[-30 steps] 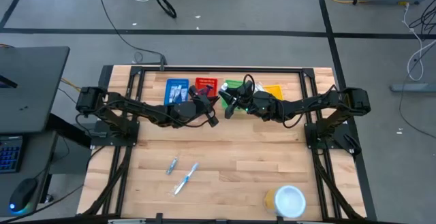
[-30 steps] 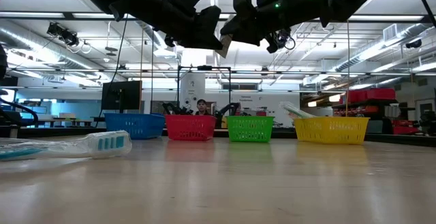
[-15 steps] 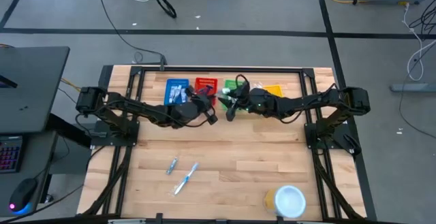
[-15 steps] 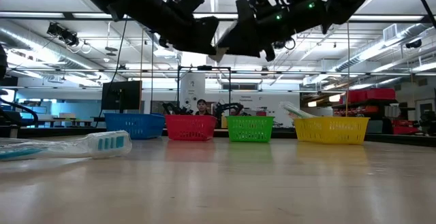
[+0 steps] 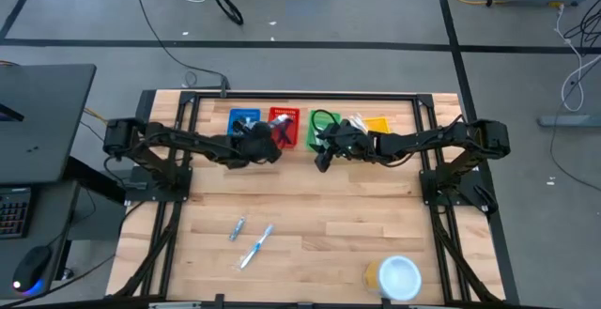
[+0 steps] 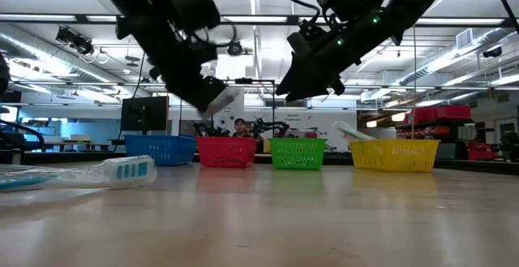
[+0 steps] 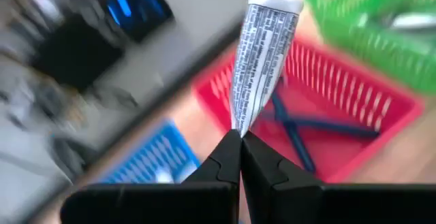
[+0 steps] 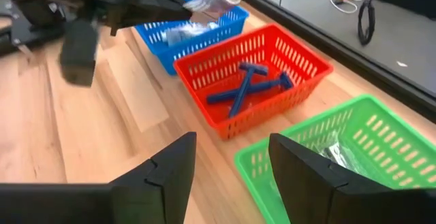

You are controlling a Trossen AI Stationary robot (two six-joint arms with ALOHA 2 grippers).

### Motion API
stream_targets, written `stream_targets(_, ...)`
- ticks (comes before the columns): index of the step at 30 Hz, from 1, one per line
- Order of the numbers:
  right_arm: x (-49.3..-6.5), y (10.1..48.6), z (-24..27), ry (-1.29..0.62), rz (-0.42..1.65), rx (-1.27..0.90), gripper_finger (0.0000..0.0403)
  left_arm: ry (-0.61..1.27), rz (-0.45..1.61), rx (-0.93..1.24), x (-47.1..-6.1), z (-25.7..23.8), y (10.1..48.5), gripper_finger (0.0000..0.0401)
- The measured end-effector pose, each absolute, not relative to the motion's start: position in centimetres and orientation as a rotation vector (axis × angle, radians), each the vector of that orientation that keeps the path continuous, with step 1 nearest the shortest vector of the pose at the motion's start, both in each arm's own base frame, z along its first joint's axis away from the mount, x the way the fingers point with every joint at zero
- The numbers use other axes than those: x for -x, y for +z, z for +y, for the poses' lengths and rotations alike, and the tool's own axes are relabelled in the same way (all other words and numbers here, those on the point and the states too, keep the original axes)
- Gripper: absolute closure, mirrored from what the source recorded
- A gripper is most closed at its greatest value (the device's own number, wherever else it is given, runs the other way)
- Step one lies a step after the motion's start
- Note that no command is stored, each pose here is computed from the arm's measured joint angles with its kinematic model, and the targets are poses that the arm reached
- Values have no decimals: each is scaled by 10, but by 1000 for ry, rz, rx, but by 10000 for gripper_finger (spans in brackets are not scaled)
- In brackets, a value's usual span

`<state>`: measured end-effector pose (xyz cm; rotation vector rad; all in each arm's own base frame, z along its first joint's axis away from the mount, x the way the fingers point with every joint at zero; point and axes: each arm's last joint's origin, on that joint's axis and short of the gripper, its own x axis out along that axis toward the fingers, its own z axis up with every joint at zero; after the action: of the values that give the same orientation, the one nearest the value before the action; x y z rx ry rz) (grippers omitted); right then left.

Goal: Pick & Place Travel size toiletries
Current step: Put the white toothpaste into the blue bin, then put the silver nail cutter into the green bin

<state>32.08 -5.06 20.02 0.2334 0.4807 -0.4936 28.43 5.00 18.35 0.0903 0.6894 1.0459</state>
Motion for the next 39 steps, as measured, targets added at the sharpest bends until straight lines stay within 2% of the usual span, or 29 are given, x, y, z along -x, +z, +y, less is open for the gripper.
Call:
stream_targets(5,-320,198,-50,-496,502,-228,205,1137,879,148,-258,72,168,394)
stream_targets(10,-320,198,-51,-494,508,-209,205,1205,957,222,-245,76,164,395)
stream_targets(17,-320,198,-51,-493,509,-204,205,1124,1038,428,-240,76,162,391)
stream_targets(24,-320,198,-49,-448,516,-219,205,1126,1043,452,-239,85,162,386)
stream_targets(33,-321,198,-45,-287,541,-223,205,1111,1072,408,-237,92,162,316)
stream_targets(39,-321,197,-45,-277,547,-196,205,1084,1084,382,-238,88,165,295)
